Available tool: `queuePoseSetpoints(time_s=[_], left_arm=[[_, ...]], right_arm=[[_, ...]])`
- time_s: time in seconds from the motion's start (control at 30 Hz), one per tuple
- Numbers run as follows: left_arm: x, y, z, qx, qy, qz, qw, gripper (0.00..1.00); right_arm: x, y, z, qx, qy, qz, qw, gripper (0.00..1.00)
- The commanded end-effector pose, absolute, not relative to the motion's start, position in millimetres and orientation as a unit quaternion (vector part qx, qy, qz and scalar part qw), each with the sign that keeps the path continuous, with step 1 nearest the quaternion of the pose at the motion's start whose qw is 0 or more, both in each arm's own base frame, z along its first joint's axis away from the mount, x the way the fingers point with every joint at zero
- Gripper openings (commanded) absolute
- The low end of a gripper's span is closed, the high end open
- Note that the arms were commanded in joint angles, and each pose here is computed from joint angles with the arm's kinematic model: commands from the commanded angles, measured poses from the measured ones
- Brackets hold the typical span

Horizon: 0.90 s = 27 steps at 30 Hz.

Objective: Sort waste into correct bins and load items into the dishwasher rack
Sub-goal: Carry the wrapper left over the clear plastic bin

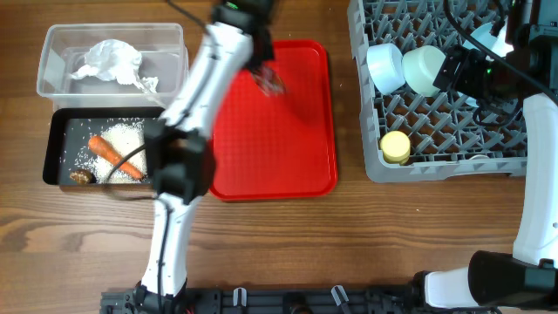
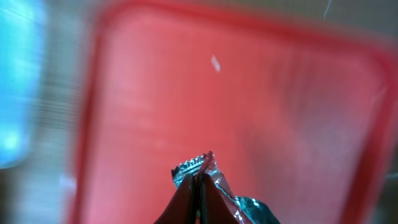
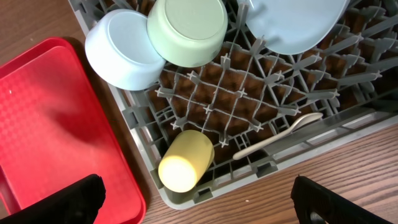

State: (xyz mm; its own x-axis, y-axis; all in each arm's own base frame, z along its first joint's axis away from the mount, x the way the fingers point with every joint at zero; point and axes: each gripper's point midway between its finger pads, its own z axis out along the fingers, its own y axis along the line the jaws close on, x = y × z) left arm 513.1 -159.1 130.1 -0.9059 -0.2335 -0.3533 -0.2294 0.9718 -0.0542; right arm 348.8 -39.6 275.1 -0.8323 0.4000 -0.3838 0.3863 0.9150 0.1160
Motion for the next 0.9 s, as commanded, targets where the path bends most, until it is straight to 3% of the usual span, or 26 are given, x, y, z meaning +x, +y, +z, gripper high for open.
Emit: queuePoseSetpoints(time_s=[0.0, 0.17, 0.4, 0.7, 0.73, 0.77, 0.8, 0.83, 0.87], left_arm=[[520, -90, 201, -0.174, 0.955, -0.014, 0.241, 0.04], [519, 10, 211, -0.261, 0.934, 0.022, 0.243, 0.04], [509, 115, 182, -0.355, 0.909, 0.054, 0.212, 0.04], [519, 149, 134, -0.383, 0.902, 0.064, 0.190, 0.08], [521, 149, 131, -0.385, 0.901, 0.063, 0.190, 0.15], [523, 149, 127, -0.394, 0.897, 0.062, 0.189, 0.32], [523, 149, 125, -0.399, 0.895, 0.061, 0.189, 0.60], [524, 149, 123, -0.405, 0.893, 0.060, 0.188, 0.96], [524, 149, 122, -0.405, 0.893, 0.060, 0.187, 1.00]], right_arm=[[351, -42, 273, 0.209, 0.957, 0.010, 0.201, 1.00], [351, -42, 273, 0.209, 0.957, 0.010, 0.201, 1.00], [350, -42, 272, 0.209, 0.957, 0.010, 0.201, 1.00], [351, -42, 273, 0.209, 0.957, 0.011, 0.202, 1.00], [351, -42, 273, 0.209, 0.957, 0.011, 0.202, 1.00], [351, -42, 273, 0.208, 0.957, 0.012, 0.201, 1.00], [351, -42, 272, 0.209, 0.957, 0.012, 0.201, 1.00], [350, -42, 272, 0.209, 0.957, 0.012, 0.200, 1.00], [350, -42, 272, 0.209, 0.957, 0.013, 0.200, 1.00]])
